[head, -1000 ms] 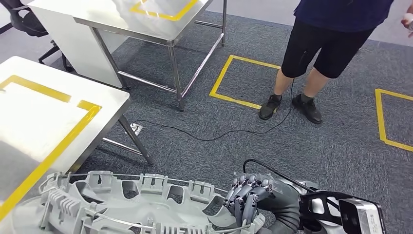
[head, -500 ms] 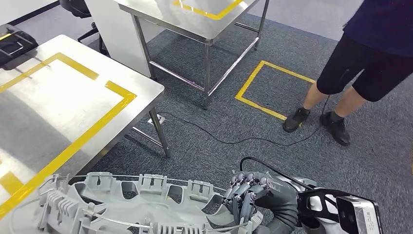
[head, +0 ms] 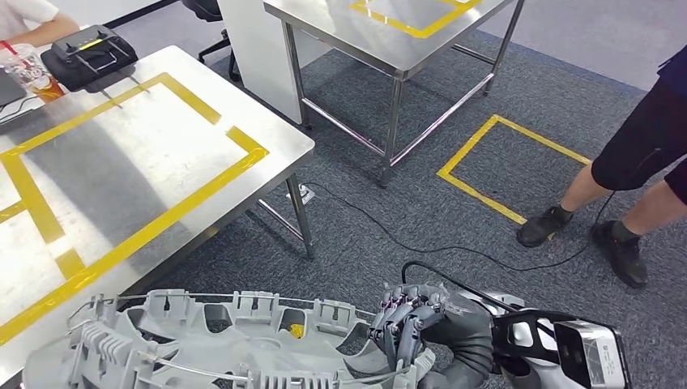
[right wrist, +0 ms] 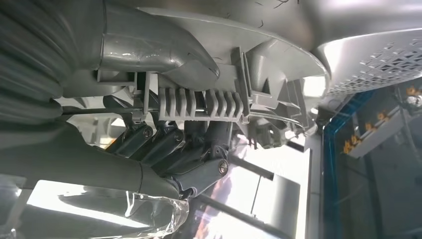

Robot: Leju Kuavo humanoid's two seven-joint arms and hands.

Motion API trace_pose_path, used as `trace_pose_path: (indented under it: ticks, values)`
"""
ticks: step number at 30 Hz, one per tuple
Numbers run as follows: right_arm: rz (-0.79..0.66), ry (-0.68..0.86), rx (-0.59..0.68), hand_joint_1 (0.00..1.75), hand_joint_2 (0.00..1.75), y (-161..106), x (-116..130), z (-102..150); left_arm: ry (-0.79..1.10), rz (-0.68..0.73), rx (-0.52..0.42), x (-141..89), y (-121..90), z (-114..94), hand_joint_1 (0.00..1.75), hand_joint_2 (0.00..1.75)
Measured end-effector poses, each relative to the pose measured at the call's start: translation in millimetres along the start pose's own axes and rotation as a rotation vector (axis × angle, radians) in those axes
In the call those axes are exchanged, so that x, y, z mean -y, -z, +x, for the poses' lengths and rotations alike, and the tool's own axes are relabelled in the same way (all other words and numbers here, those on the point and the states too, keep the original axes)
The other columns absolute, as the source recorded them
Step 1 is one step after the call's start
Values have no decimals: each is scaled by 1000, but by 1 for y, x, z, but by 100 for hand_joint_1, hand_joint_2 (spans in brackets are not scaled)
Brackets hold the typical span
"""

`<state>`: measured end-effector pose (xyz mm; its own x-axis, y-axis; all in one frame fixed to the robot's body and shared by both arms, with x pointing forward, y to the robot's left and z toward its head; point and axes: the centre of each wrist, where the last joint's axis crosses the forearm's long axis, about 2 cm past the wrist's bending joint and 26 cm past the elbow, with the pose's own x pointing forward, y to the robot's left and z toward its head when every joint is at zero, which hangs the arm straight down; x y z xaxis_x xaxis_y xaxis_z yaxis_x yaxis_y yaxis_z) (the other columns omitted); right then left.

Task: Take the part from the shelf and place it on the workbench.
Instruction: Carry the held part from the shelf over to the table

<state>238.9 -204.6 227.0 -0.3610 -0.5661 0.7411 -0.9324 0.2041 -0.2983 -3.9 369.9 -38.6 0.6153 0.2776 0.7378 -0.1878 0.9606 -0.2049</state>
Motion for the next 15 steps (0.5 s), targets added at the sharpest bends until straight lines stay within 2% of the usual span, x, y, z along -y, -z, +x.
trace_pose_path:
  ticks: [15]
  values:
    - [9,2,10,169,175,4,3,0,-2,5,11,0,1,2,0,175]
